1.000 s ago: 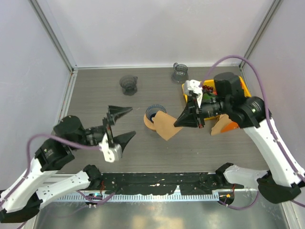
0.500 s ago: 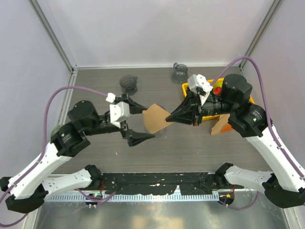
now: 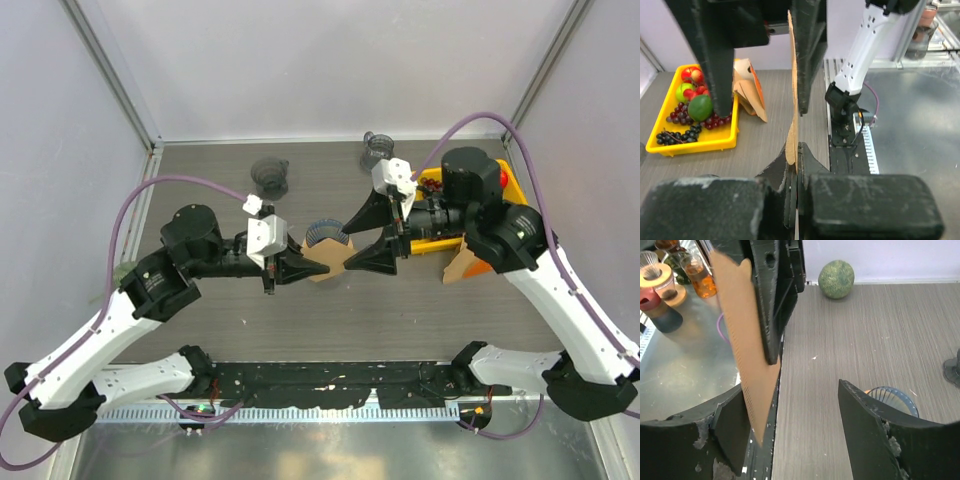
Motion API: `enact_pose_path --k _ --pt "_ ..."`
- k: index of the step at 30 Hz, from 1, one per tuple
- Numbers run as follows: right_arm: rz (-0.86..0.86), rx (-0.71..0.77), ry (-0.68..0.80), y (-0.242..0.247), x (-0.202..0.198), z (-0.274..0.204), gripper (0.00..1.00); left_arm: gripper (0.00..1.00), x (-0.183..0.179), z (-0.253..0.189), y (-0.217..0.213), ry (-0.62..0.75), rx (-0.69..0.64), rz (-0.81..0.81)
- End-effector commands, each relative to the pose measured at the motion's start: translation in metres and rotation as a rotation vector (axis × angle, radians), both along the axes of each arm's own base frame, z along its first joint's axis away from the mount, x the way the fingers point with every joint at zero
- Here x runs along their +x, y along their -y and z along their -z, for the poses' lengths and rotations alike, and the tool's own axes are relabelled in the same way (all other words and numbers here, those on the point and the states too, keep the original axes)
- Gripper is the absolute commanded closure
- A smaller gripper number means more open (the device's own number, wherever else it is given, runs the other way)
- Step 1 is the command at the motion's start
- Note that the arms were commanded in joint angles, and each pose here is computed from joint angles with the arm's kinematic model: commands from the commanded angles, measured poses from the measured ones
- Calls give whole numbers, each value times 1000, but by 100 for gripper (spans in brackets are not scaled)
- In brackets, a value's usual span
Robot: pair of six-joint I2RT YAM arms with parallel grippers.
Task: Place the coffee filter in the dripper
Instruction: Adjust the coffee filter.
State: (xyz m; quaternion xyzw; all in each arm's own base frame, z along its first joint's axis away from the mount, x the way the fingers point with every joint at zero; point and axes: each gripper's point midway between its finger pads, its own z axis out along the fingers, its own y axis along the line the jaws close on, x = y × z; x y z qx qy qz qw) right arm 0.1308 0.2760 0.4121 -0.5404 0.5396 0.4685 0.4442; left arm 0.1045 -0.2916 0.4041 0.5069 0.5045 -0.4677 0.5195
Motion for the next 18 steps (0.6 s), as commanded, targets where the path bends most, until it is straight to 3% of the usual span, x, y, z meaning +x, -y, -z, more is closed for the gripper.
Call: enact_pose_path --k 1,10,12,15,17,18 --pt "-30 -81 80 2 1 4 29 100 -5 11 -1 58 79 65" --pt "-89 -142 126 -6 -2 12 51 100 6 25 4 -18 154 21" --pt "-93 -148 129 -8 -2 15 66 100 8 26 4 -33 158 14" --pt "-91 -160 128 -9 0 18 78 100 11 24 3 -42 148 -5" --pt "-89 -159 128 -9 0 17 80 100 14 23 5 -64 145 -20" --pt "-85 -156 120 -10 0 16 75 100 15 23 6 -81 148 -17"
